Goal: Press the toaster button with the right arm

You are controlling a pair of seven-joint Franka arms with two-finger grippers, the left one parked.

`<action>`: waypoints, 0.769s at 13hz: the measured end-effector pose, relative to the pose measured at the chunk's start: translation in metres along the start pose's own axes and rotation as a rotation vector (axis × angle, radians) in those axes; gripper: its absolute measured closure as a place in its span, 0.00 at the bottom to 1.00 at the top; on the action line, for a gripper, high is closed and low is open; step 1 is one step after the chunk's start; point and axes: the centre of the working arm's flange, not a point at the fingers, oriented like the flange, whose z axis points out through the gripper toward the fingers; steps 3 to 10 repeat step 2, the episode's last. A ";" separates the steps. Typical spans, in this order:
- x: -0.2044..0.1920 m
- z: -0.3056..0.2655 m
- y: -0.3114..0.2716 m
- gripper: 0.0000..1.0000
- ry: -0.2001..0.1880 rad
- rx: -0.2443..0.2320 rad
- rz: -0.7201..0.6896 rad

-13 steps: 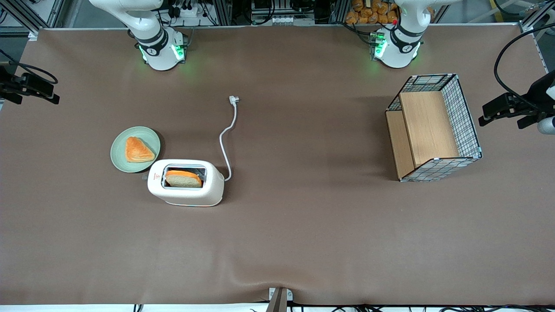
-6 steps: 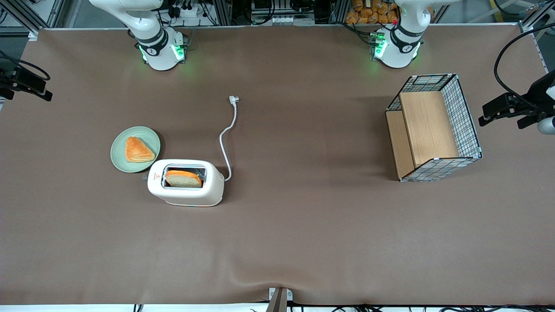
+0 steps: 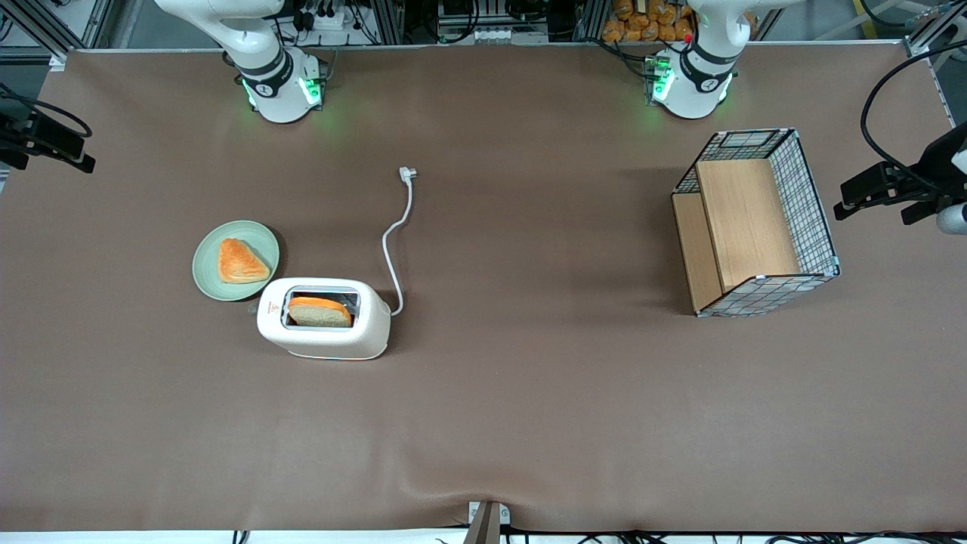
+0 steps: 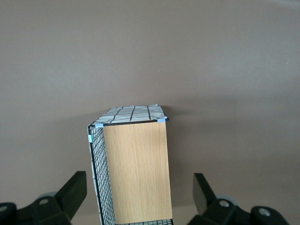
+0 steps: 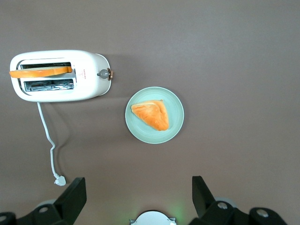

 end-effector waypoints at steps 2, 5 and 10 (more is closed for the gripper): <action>0.001 0.002 0.000 0.00 -0.003 -0.001 0.001; 0.001 0.002 0.000 0.00 -0.003 -0.001 0.001; 0.001 0.002 0.000 0.00 -0.003 -0.001 0.001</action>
